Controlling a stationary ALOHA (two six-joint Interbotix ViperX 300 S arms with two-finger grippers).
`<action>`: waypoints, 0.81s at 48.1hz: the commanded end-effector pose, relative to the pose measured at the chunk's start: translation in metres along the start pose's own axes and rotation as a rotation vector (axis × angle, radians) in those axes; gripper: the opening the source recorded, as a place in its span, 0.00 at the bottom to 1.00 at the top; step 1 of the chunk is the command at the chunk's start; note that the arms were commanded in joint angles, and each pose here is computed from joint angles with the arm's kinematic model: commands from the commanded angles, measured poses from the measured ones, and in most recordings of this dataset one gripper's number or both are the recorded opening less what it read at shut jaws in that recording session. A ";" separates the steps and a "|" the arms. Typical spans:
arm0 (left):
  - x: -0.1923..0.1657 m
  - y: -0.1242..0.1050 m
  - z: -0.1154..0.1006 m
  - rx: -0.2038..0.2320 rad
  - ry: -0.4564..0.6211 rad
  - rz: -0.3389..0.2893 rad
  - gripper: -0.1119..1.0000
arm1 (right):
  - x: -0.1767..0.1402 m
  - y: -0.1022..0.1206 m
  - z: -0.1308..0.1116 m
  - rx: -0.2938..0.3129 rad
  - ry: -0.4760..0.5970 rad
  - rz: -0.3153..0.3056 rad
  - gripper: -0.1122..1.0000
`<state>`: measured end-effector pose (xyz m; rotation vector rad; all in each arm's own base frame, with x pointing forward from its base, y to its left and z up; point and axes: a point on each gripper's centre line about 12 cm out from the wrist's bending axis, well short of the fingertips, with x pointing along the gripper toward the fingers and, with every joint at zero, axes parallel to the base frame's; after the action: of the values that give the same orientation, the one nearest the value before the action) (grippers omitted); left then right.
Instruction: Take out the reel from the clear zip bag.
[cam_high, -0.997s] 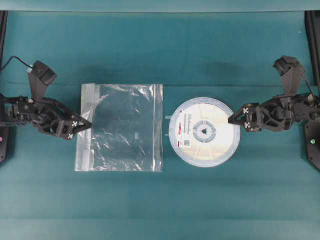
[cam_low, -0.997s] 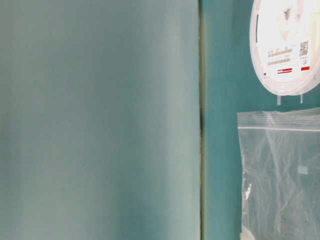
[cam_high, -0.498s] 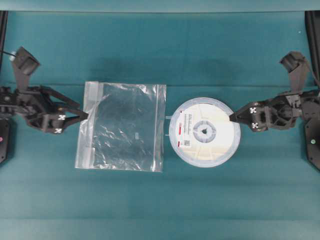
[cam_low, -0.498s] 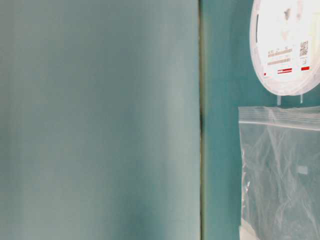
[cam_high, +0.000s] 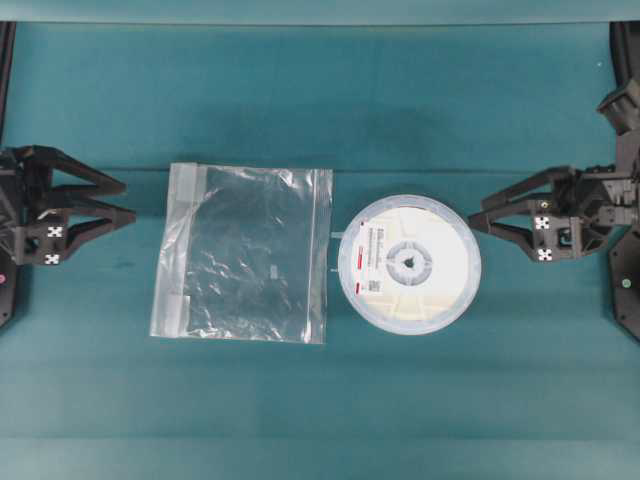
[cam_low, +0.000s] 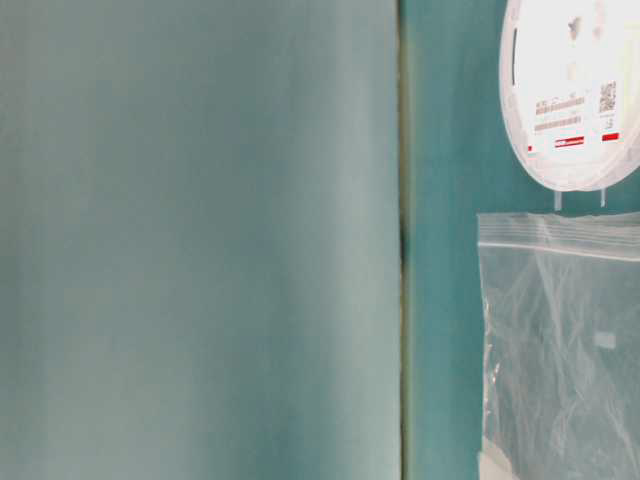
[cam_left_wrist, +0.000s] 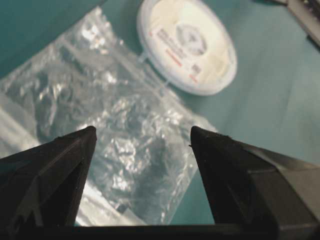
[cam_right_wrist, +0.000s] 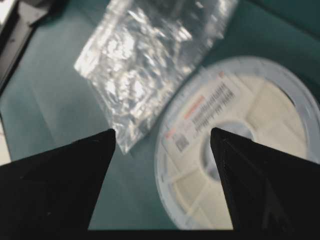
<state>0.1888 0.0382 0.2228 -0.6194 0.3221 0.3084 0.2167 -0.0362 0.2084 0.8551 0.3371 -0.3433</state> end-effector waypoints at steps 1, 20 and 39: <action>-0.001 -0.006 0.006 0.027 -0.015 -0.022 0.88 | 0.000 0.015 0.009 -0.082 -0.023 0.041 0.94; -0.007 -0.030 0.005 0.231 -0.016 -0.132 0.88 | -0.008 0.045 0.012 -0.386 -0.044 0.139 0.94; -0.018 -0.037 0.017 0.371 -0.088 -0.160 0.88 | -0.034 0.061 0.019 -0.543 -0.132 0.230 0.94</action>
<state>0.1873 0.0159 0.2500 -0.2734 0.2693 0.1216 0.2149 -0.0091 0.2632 0.3577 0.2265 -0.0912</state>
